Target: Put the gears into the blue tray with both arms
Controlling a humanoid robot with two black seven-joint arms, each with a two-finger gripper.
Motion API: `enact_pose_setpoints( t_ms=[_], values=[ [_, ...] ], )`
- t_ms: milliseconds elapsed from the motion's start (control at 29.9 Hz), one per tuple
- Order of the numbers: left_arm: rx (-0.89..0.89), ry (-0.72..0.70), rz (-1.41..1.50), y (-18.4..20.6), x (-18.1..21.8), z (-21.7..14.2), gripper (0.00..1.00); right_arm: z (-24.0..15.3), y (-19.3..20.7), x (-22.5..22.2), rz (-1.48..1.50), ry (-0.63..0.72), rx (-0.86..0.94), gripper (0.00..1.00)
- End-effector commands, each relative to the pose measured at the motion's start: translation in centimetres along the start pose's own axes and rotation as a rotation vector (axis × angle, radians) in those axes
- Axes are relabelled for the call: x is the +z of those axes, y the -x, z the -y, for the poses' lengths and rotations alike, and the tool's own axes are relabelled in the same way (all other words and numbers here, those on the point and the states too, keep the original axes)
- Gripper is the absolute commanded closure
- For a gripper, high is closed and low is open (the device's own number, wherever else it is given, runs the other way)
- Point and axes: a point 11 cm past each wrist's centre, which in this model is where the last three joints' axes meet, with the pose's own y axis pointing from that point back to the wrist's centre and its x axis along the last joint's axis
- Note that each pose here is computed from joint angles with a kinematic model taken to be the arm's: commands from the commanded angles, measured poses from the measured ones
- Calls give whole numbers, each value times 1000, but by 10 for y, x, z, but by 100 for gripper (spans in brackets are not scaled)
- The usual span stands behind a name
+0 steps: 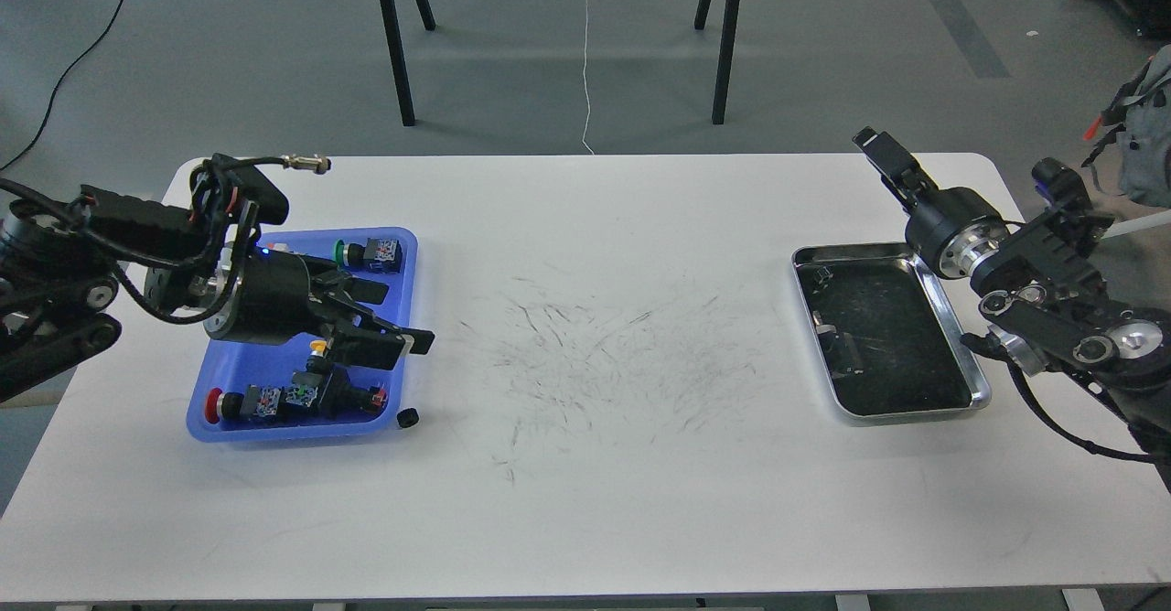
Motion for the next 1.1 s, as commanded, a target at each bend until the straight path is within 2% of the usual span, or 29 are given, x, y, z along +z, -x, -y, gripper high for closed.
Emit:
enact_pose_setpoints(
  t_ms=[0, 334, 435, 702, 1070],
  values=[
    [-83, -13, 191, 3, 10, 25, 0, 0, 0, 0, -1, 0, -1, 16],
    [-72, 57, 327, -9, 39, 59, 0, 0, 2, 1, -6, 2, -6, 16],
    [-92, 72, 328, -1, 42, 64, 0, 0, 2, 1, -6, 2, -6, 16],
    [-130, 81, 351, 22, 36, 70, 0, -2, 4, 4, -4, 8, -9, 16],
    [-104, 58, 362, 35, 19, 77, 0, -3, 5, 6, -4, 12, -11, 16]
  ],
)
